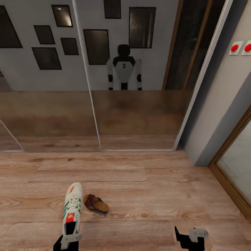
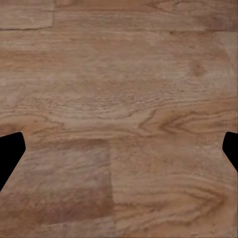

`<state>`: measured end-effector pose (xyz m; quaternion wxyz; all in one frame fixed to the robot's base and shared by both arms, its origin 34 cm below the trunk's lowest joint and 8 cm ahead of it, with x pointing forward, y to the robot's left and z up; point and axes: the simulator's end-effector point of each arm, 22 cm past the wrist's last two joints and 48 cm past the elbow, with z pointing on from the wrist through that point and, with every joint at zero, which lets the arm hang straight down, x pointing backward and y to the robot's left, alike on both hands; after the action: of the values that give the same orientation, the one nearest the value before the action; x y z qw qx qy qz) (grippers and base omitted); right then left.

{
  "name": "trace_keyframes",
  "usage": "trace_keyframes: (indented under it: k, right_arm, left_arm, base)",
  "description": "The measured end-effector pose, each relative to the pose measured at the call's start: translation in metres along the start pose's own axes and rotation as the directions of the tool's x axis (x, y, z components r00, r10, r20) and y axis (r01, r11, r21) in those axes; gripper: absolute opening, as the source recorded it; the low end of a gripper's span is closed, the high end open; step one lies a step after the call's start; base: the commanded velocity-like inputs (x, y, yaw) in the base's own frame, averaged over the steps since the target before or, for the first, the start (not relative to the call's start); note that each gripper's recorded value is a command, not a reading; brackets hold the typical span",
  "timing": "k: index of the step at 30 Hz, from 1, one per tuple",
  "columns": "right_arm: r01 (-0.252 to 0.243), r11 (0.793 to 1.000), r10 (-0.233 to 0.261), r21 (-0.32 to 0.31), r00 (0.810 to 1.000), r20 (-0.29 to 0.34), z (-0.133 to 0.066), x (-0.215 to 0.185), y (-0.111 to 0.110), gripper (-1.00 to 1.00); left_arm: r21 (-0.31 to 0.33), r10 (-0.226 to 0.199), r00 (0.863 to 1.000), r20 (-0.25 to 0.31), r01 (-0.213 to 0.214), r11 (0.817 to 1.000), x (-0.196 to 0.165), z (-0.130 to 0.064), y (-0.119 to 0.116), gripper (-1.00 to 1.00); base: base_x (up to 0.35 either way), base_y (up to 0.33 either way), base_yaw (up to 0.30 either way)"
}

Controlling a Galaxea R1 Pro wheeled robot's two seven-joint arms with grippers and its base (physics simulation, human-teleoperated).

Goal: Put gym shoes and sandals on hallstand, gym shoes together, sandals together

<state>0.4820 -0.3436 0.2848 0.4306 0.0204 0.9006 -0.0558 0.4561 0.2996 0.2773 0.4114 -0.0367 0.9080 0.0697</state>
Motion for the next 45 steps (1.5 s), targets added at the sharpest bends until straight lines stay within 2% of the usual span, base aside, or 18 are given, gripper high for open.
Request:
trace_keyframes:
  k: [23, 45]
  right_arm:
    - [0.0, 1.0, 0.0, -0.002, 1.0, 0.0, 0.0, 0.0, 0.0006, 1.0]
    - [0.0, 1.0, 0.0, -0.001, 1.0, 0.0, 0.0002, -0.0001, 0.0004, 1.0]
  left_arm:
    - [-0.001, 0.0, 1.0, 0.001, 0.0, 1.0, -0.0002, 0.0001, 0.001, -1.0]
    - [-0.001, 0.0, 1.0, 0.001, 0.0, 1.0, -0.0002, 0.0002, 0.001, -1.0]
  base:
    - [0.136, -0.26, 0.278]
    - [0.014, -0.019, 0.278]
